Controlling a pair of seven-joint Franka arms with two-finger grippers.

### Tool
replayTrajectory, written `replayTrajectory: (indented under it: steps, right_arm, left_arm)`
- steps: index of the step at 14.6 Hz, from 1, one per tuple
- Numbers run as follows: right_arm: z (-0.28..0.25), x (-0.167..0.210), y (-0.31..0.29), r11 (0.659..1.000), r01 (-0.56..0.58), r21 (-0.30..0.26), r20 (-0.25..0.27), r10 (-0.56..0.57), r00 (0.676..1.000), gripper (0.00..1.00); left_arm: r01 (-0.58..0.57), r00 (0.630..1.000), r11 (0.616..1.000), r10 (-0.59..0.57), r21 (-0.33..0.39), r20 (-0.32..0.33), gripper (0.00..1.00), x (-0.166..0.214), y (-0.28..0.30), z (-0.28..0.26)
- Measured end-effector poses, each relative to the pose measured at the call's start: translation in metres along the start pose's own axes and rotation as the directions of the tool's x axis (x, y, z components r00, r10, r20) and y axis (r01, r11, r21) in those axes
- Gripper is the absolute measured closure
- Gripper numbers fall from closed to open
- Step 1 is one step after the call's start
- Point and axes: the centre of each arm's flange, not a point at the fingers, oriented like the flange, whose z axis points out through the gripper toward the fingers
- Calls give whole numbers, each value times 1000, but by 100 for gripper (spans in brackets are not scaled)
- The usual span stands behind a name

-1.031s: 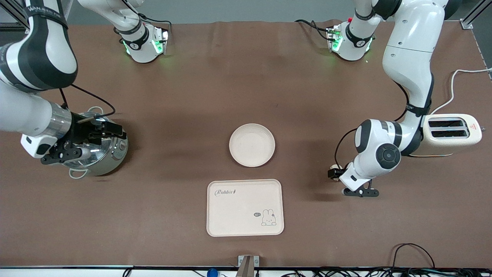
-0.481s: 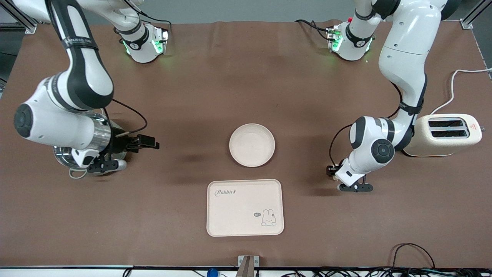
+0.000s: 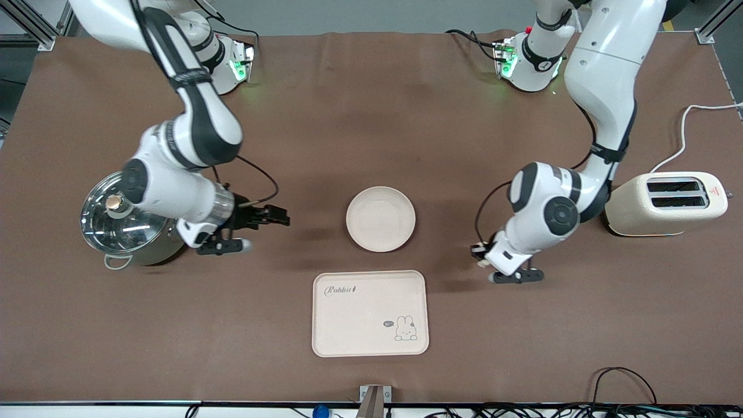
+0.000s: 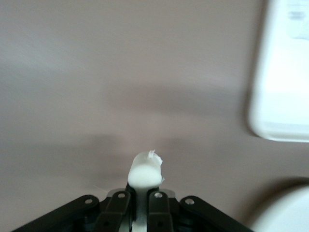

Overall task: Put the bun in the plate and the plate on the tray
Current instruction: 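Drop the bun into the plate while the right gripper grasps the rim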

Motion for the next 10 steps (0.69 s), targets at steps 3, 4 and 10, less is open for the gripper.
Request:
replayTrajectory:
  steps: [3, 4, 10]
  right_arm:
    - [66, -13, -19, 998, -56, 38, -12, 57, 998, 0]
    - [83, -16, -25, 996, -73, 45, -20, 74, 997, 0]
    - [162, -60, -75, 993, -115, 22, -29, 115, 993, 2]
  left_arm:
    - [114, 993, 993, -113, -21, 34, 89, -49, 81, 11]
    - [131, 990, 991, -130, -14, 47, 87, -67, 103, 22]
    - [188, 982, 982, -187, -21, 36, 32, -87, 125, 67]
